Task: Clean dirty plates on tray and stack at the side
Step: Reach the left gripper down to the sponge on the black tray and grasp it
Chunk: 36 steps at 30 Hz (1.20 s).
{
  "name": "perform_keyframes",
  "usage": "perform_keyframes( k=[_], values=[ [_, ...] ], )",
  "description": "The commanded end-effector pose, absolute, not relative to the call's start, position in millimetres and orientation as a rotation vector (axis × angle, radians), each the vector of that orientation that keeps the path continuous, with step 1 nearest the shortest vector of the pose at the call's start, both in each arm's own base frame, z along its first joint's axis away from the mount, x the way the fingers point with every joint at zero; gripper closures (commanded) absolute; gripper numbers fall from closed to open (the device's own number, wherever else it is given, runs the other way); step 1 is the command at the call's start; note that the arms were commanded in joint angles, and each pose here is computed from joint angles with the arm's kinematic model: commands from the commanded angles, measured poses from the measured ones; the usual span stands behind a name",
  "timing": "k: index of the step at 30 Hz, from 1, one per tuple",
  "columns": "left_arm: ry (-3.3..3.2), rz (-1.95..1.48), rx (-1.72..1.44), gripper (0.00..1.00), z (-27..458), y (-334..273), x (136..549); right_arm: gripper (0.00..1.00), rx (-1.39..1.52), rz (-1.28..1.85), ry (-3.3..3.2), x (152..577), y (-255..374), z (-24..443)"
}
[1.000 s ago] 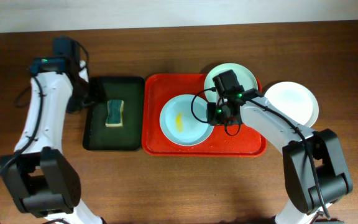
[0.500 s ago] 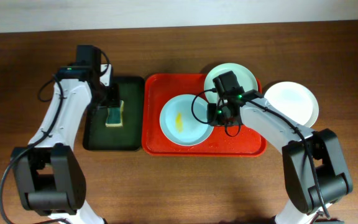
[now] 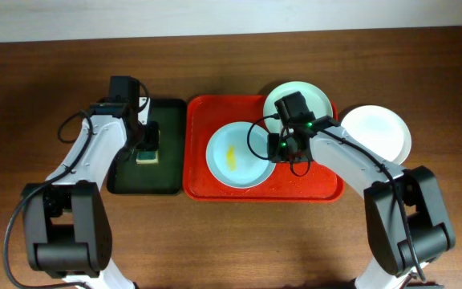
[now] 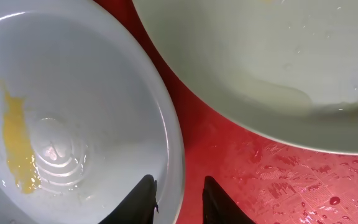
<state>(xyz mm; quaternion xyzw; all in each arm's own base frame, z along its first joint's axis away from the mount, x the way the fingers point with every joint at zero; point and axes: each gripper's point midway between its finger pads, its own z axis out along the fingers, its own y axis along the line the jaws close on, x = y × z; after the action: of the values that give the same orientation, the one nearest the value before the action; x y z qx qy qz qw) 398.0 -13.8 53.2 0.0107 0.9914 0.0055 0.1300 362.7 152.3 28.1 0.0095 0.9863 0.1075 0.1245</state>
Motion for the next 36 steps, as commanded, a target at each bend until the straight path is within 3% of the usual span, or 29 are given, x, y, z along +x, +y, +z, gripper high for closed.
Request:
perform_keyframes(
  k=[1, 15, 20, 29, 36],
  values=[
    [2.871, 0.031, 0.001, 0.62, 49.7, -11.3, 401.4, 0.73, 0.025, 0.29, 2.884, 359.6, 151.0, 23.4],
    [2.939, 0.038, 0.003, 0.6, 7.2, -11.2, 403.3, 0.73, 0.025, 0.29, 2.884, 359.4, 150.9, 23.3],
    [2.939, 0.037, 0.003, 0.7, 7.2, -11.3, 403.4, 0.73, 0.025, 0.29, 2.885, 359.4, 150.9, 23.3],
    [2.938, 0.023, -0.001, 0.65, 9.2, -11.5, 404.5, 0.73, 0.026, 0.287, 2.884, 359.5, 150.6, 23.3],
    [2.92, -0.185, -0.041, 0.63, 22.2, -19.0, 412.9, 0.73, 0.026, 0.286, 2.884, 359.6, 150.5, 23.3]
  ],
)
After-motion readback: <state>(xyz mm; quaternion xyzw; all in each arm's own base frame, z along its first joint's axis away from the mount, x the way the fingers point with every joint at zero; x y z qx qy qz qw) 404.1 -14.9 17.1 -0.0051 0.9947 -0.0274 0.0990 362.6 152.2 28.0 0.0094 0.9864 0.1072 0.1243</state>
